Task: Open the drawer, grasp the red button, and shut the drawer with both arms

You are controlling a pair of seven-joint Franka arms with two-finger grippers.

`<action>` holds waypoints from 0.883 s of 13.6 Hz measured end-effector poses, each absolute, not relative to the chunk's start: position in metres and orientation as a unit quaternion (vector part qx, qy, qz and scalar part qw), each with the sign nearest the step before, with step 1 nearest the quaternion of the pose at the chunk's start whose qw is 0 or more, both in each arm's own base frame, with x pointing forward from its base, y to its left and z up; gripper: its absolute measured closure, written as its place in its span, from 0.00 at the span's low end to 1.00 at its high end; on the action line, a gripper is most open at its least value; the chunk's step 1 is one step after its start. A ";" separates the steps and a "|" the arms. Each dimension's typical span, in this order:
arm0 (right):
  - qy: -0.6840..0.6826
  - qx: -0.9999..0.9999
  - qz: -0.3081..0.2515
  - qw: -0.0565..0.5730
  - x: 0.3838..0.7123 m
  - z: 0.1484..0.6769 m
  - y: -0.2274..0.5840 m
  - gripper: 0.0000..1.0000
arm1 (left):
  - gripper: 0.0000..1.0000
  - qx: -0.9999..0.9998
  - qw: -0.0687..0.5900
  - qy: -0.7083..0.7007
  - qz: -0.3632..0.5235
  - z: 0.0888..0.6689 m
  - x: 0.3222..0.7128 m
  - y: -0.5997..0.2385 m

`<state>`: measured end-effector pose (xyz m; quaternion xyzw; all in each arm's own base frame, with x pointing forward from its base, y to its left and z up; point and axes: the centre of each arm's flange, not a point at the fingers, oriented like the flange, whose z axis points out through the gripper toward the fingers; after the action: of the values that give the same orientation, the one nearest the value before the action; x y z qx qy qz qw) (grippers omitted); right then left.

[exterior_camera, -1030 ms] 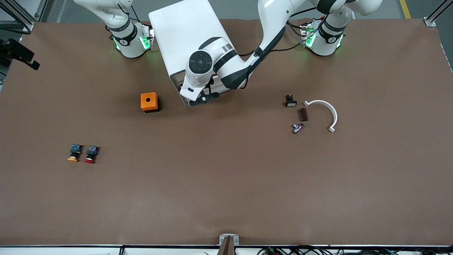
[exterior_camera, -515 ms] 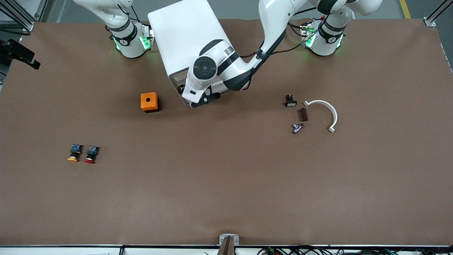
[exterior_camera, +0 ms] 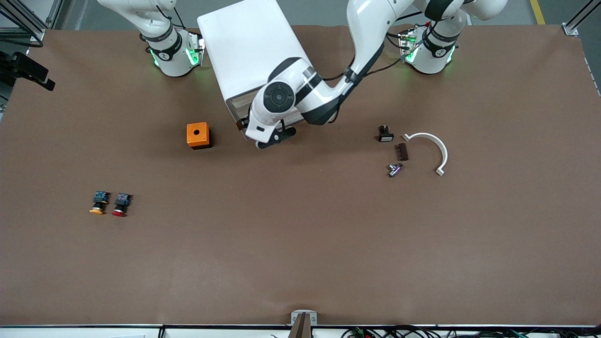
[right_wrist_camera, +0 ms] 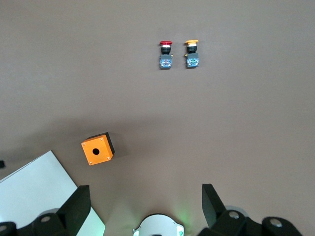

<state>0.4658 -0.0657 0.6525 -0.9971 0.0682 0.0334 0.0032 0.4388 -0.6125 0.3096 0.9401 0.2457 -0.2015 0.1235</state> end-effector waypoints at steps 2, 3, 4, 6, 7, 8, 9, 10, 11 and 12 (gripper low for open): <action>0.069 -0.997 0.033 0.000 0.466 0.653 -0.067 0.00 | 0.00 0.932 0.142 0.274 -0.191 0.325 0.482 -0.583; 0.069 -0.997 0.032 -0.001 0.466 0.653 -0.067 0.00 | 0.00 0.928 0.155 0.286 -0.183 0.337 0.504 -0.567; 0.069 -0.997 0.032 -0.001 0.466 0.654 -0.067 0.00 | 0.00 0.925 0.170 0.293 -0.173 0.355 0.523 -0.551; 0.068 -0.997 0.031 -0.001 0.466 0.654 -0.068 0.00 | 0.00 0.921 0.203 0.298 -0.147 0.403 0.553 -0.518; 0.064 -0.997 0.031 -0.001 0.466 0.654 -0.068 0.00 | 0.00 0.920 0.218 0.298 -0.133 0.431 0.567 -0.497; 0.061 -0.998 0.031 -0.001 0.466 0.654 -0.068 0.00 | 0.00 0.922 0.222 0.292 -0.122 0.456 0.577 -0.474; 0.060 -0.998 0.030 -0.001 0.466 0.654 -0.069 0.00 | 0.00 0.929 0.211 0.283 -0.114 0.477 0.585 -0.447; 0.059 -0.998 0.029 -0.001 0.467 0.654 -0.070 0.00 | 0.00 0.938 0.192 0.269 -0.107 0.495 0.591 -0.417; 0.059 -0.998 0.028 -0.001 0.467 0.654 -0.071 0.00 | 0.00 0.948 0.169 0.249 -0.107 0.511 0.594 -0.388; 0.059 -0.998 0.026 -0.001 0.467 0.655 -0.071 0.00 | 0.00 0.957 0.147 0.226 -0.111 0.524 0.594 -0.360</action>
<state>0.4671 -0.0713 0.6546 -0.9979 0.0587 0.0263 -0.0009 0.5942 -0.3603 0.5242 0.9565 0.2258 -0.1112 0.1475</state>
